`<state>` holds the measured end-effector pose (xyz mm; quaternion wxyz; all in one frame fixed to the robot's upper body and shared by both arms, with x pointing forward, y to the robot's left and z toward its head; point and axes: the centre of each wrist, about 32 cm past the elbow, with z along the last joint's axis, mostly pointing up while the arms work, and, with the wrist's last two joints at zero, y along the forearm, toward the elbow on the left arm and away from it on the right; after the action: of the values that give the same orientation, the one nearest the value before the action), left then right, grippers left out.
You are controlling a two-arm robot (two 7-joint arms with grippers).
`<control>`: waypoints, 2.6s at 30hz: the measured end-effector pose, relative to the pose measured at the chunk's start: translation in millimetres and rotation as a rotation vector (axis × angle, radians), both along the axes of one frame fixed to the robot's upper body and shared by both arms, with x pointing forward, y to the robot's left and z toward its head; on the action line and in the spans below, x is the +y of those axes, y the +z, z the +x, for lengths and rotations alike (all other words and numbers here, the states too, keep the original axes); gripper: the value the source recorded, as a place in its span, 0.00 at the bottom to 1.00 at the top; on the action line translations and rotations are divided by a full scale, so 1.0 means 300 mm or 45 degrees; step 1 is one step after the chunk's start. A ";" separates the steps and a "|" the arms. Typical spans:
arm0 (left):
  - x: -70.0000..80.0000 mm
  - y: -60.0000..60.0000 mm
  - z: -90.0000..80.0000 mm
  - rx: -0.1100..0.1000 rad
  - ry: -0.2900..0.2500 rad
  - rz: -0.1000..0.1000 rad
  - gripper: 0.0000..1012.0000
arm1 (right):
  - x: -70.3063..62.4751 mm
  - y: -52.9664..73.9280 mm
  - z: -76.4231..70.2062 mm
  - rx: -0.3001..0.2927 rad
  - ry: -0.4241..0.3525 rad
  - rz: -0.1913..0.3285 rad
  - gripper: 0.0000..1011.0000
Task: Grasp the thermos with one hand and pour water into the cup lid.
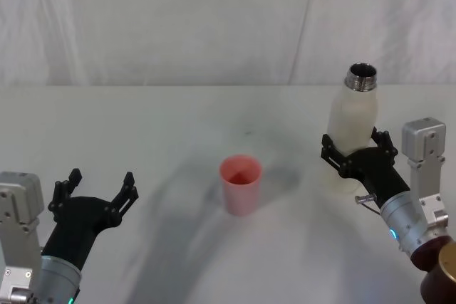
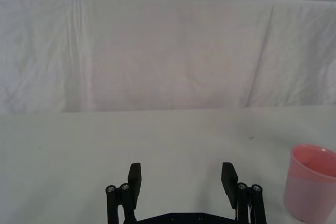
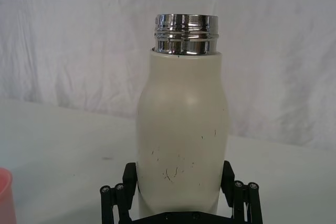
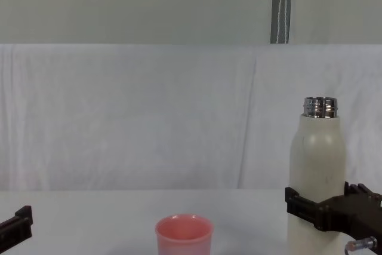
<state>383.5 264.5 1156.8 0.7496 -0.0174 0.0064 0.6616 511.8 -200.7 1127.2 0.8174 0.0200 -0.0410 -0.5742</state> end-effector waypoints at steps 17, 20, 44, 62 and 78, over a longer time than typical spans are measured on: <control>0.000 0.000 0.000 0.000 0.000 0.000 0.99 | 0.003 0.004 0.010 0.002 0.002 -0.007 0.99; 0.000 0.000 0.000 0.000 0.000 0.000 0.99 | 0.003 0.004 0.009 0.002 0.002 -0.007 0.99; 0.000 0.000 0.000 0.000 0.000 0.000 0.99 | -0.010 0.025 0.006 -0.021 0.020 0.011 0.94; 0.000 0.000 0.000 0.000 0.000 0.000 0.99 | -0.037 0.155 0.049 -0.140 0.119 -0.222 0.94; 0.000 0.000 0.000 0.000 0.000 0.000 0.99 | -0.076 0.255 0.056 -0.313 0.210 -0.554 0.94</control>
<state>383.5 264.5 1156.8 0.7496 -0.0174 0.0064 0.6616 528.5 -223.5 1203.7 0.8355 -0.0834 -0.2607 -0.4765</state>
